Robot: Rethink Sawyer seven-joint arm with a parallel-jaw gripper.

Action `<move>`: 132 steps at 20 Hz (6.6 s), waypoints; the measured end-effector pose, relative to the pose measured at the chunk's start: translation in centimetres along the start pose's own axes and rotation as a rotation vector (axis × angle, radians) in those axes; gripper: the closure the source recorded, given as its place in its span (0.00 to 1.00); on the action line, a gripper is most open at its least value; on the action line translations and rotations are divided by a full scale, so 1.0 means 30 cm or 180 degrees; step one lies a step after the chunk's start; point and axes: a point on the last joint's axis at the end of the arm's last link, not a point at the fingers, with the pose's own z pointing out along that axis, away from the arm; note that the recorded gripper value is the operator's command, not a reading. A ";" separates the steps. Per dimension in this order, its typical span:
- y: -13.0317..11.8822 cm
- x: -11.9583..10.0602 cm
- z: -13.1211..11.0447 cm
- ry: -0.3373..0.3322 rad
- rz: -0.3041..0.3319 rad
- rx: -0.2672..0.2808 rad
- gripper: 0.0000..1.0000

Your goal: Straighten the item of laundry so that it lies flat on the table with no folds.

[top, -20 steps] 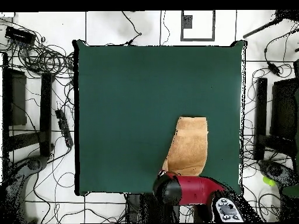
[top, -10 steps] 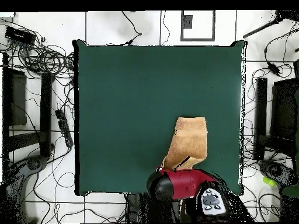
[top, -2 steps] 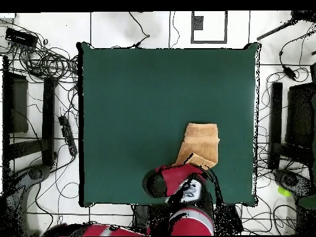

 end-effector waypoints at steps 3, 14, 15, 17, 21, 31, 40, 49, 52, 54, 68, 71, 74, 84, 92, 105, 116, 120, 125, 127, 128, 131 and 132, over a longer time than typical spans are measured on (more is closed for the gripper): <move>0.029 -0.016 0.000 0.0110 0.0050 0.0205 1.00; 0.109 -0.075 -0.008 0.0439 0.0217 0.0593 1.00; 0.118 -0.081 -0.014 0.0459 0.0239 0.0593 1.00; 0.138 -0.107 -0.039 0.0483 0.0321 0.0566 1.00; 0.156 -0.165 -0.115 0.0457 0.0486 0.0464 1.00; 0.166 -0.318 -0.374 0.0302 0.0842 0.0070 1.00; 0.148 -0.423 -0.543 0.0203 0.1001 -0.0124 1.00; 0.184 -0.478 -0.541 0.0120 0.0956 -0.0128 1.00; 0.219 -0.475 -0.505 0.0147 0.0895 -0.0098 1.00; 0.227 -0.474 -0.486 0.0164 0.0878 -0.0083 1.00; 0.356 -0.469 -0.300 0.0219 0.0553 0.0154 1.00; 0.378 -0.472 -0.303 0.0165 0.0430 0.0251 1.00; 0.414 -0.486 -0.313 0.0082 0.0247 0.0388 1.00; 0.468 -0.523 -0.336 -0.0281 -0.0249 0.0817 1.00; 0.523 -0.515 -0.339 -0.0684 -0.0884 0.1394 1.00; 0.627 -0.540 -0.302 -0.0996 -0.1218 0.1534 1.00; 0.657 -0.589 -0.281 -0.1232 -0.1395 0.1612 1.00; 0.680 -0.613 -0.279 -0.1362 -0.1484 0.1596 1.00; 0.679 -0.630 -0.256 -0.1495 -0.1598 0.1575 1.00; 0.678 -0.638 -0.247 -0.1564 -0.1652 0.1554 1.00; 0.677 -0.642 -0.243 -0.1599 -0.1679 0.1543 1.00; 0.674 -0.658 -0.230 -0.1733 -0.1771 0.1496 1.00; 0.672 -0.662 -0.227 -0.1764 -0.1793 0.1489 1.00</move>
